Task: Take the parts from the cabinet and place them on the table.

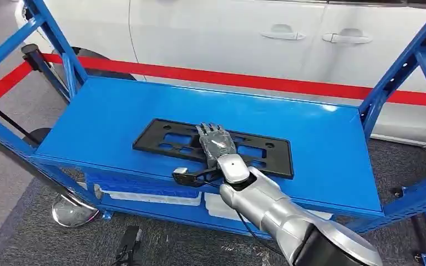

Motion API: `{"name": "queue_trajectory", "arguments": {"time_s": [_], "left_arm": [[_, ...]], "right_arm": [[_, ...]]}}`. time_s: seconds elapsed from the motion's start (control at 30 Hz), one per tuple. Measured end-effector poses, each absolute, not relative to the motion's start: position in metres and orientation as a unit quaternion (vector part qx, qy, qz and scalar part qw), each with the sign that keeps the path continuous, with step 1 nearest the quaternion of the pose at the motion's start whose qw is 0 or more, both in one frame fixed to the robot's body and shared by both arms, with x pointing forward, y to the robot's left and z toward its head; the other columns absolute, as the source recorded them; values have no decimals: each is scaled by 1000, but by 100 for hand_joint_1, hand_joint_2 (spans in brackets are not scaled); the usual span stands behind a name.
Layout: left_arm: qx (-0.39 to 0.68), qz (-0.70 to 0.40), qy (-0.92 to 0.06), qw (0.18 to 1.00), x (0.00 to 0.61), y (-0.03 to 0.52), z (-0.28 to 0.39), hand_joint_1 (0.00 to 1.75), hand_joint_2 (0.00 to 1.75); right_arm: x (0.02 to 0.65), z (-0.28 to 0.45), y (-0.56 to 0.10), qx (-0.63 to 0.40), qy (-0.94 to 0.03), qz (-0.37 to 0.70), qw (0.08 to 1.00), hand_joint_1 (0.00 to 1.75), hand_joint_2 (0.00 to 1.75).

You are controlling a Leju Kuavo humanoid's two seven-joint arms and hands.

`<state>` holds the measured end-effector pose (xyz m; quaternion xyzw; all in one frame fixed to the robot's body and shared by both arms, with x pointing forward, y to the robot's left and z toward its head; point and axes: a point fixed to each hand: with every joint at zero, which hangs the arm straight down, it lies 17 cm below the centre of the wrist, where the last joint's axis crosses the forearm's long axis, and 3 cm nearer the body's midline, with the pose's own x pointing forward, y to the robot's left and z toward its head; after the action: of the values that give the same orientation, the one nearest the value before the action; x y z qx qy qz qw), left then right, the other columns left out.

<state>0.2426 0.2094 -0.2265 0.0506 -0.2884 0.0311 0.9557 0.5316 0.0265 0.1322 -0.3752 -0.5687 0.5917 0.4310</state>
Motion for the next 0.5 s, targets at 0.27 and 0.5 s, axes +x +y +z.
{"name": "queue_trajectory", "arguments": {"time_s": [0.27,0.5], "left_arm": [[52,30,-285,956,239,210,-228,0,0],[55,31,-286,956,240,213,-228,0,0]], "right_arm": [[528,111,19,-372,-525,625,442,162,175],[531,113,17,-375,-517,629,443,175,175]]}}
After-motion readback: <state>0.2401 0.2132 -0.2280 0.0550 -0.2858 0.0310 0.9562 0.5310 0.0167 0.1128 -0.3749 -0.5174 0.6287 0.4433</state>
